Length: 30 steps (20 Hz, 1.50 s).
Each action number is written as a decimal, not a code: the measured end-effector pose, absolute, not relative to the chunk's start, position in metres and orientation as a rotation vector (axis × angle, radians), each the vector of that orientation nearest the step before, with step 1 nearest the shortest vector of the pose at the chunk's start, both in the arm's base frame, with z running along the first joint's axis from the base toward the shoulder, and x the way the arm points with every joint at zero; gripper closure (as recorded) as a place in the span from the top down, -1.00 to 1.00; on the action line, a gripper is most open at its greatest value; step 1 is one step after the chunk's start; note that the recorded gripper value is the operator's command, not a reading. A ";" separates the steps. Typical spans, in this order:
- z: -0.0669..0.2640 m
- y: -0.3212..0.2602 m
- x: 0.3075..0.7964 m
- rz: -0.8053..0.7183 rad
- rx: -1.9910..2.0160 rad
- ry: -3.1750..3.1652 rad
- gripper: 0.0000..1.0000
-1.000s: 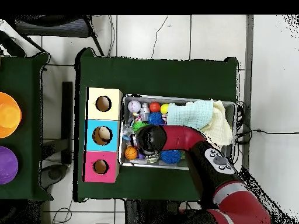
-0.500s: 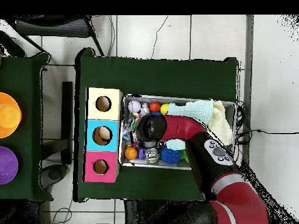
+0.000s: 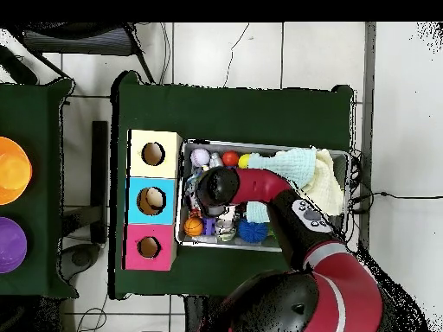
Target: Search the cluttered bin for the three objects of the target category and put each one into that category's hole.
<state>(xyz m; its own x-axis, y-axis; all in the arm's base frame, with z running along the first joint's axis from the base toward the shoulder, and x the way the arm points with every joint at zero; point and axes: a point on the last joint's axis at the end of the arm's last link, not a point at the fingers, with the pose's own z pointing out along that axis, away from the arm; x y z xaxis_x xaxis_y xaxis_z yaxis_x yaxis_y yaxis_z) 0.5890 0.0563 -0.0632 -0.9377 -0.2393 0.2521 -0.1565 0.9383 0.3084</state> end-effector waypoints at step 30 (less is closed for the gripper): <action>0.125 0.079 0.633 0.011 0.553 -3.036 -1.00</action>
